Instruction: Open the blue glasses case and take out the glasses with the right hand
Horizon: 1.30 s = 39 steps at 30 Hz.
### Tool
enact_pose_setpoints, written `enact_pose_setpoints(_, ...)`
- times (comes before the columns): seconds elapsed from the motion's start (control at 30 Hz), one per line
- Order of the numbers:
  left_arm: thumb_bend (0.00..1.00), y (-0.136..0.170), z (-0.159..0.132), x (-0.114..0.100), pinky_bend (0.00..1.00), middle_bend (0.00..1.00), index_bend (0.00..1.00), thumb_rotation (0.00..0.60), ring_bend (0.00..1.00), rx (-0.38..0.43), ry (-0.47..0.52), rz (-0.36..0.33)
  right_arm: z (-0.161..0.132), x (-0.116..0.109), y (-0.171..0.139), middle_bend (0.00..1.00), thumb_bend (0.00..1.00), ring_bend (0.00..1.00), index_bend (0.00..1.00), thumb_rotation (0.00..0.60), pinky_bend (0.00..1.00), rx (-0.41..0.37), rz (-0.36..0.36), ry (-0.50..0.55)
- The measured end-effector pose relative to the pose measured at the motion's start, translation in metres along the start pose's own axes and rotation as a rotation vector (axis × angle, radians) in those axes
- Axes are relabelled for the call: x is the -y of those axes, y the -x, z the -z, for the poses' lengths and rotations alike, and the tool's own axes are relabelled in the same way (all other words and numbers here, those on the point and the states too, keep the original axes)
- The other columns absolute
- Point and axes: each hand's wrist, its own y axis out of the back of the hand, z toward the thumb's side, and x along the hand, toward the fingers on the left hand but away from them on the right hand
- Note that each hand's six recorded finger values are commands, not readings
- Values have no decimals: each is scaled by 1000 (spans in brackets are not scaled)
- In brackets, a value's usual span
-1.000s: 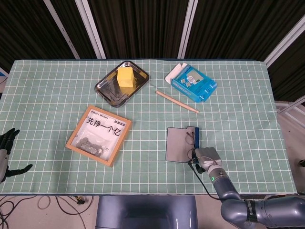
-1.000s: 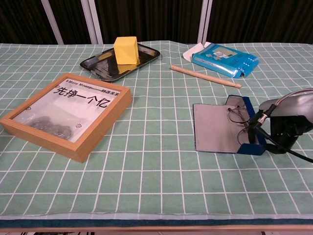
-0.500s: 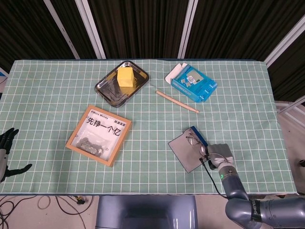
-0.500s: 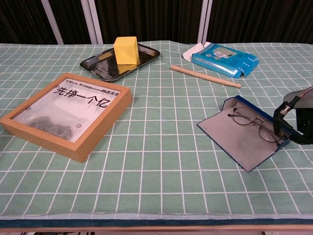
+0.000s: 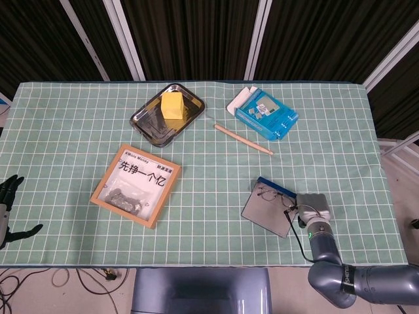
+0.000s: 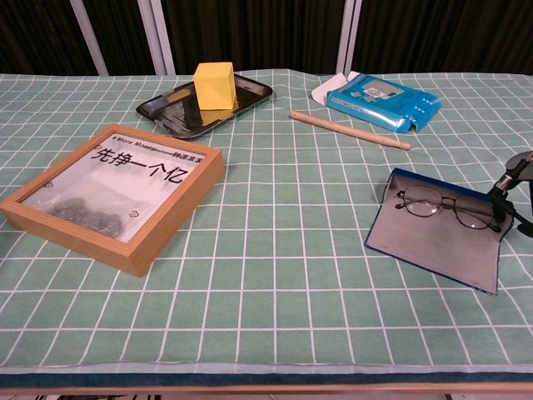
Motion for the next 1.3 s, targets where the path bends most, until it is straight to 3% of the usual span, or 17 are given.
enact_pose_setpoints(0.53,42,0,1,-1,0,0,0,600,0,-7,5,-2,-1,-15,23,920,546,1000,247,600,1000,39,31,56)
enact_pose_setpoints(1.03,43,0,1,0,0,0,0,600,0,-6,5,0,-5,-24,25,919,545,1000,233,600,1000,33,64,78)
enact_pose_setpoints(1.17,42,0,0,0,0,0,0,600,0,-5,5,1,-7,-27,18,919,504,1000,237,600,1000,14,76,81)
enact_pose_setpoints(1.3,42,0,0,0,0,0,0,600,0,-1,0,2,-7,-35,12,920,454,1000,244,600,1000,-5,132,70)
